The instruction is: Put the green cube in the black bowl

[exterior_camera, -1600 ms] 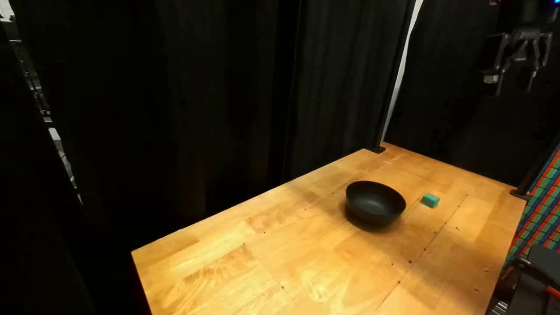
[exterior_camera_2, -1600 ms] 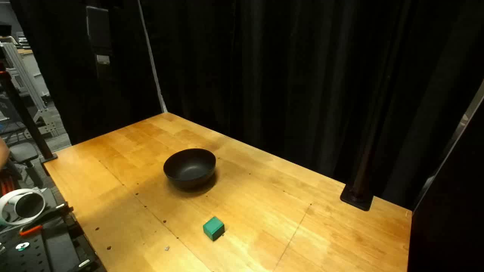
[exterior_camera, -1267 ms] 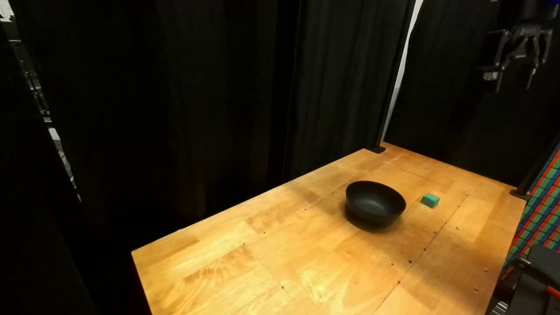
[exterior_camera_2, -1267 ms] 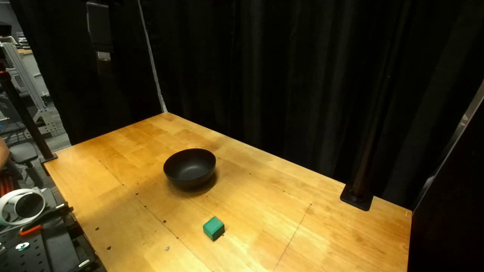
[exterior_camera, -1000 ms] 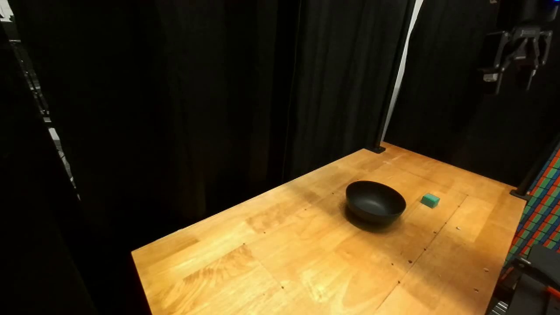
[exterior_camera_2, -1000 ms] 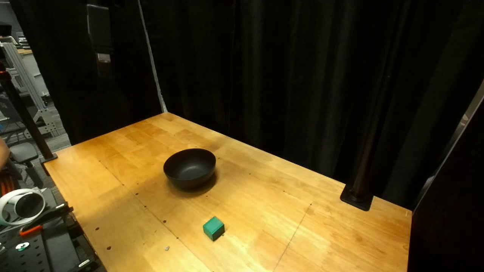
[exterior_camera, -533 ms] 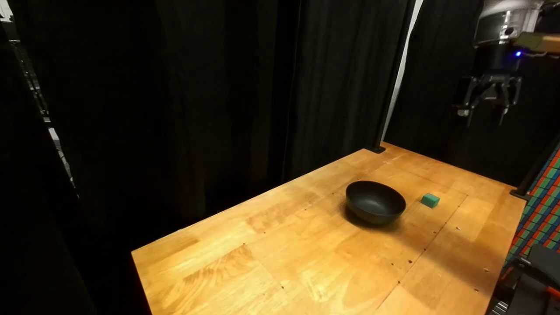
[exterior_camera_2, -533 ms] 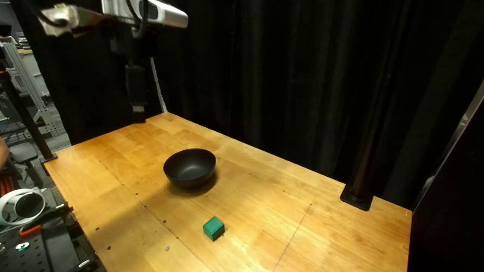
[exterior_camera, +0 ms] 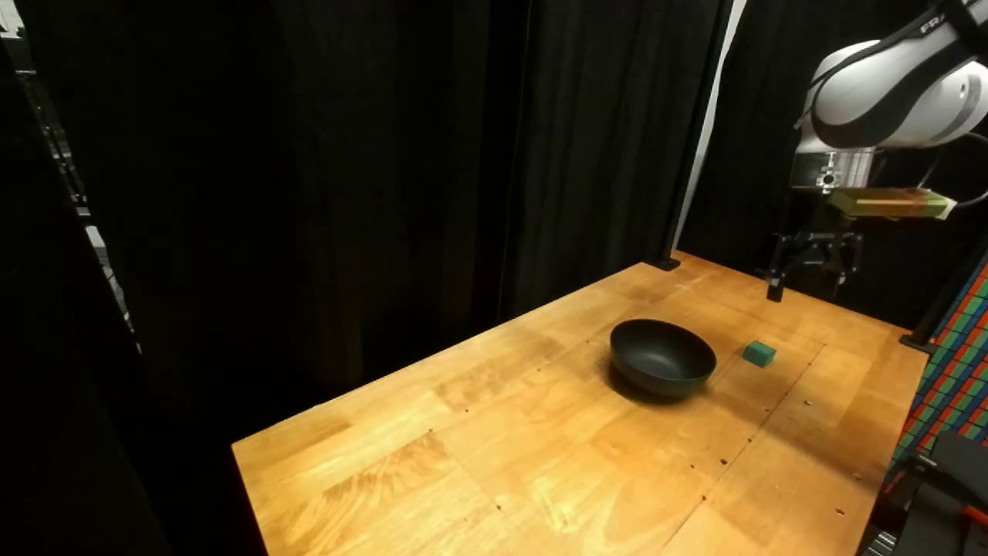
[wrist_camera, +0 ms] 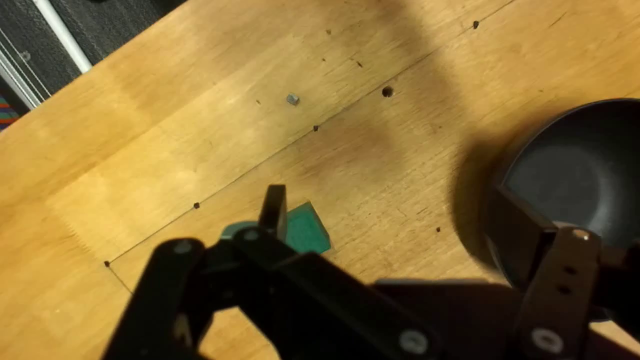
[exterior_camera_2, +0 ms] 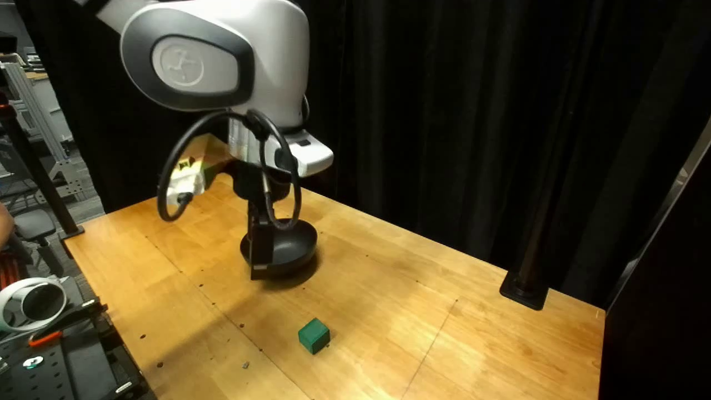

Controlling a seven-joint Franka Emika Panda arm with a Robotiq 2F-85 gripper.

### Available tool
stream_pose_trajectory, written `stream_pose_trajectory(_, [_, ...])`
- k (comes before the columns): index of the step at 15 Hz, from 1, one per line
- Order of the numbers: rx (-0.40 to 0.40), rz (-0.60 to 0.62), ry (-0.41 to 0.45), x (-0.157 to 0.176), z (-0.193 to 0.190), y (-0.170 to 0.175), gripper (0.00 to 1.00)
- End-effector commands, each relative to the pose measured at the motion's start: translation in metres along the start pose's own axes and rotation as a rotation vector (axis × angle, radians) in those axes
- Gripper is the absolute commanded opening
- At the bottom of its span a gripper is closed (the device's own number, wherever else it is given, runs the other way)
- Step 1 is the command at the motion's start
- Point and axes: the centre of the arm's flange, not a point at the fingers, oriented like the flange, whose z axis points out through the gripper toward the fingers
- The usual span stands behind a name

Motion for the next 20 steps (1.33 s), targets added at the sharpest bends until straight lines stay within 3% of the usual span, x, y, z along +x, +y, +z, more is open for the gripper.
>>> stream_pose_trajectory(1, [0.023, 0.03, 0.031, 0.03, 0.039, 0.006, 1.0])
stream_pose_trajectory(8, [0.045, 0.123, 0.11, 0.06, 0.099, 0.022, 1.0])
stream_pose_trajectory(17, [0.02, 0.164, 0.179, 0.082, 0.134, 0.033, 1.0])
stream_pose_trajectory(18, [0.016, 0.164, 0.178, 0.083, 0.136, 0.034, 0.75])
stream_pose_trajectory(20, [0.017, 0.168, 0.174, 0.085, 0.138, 0.036, 0.66])
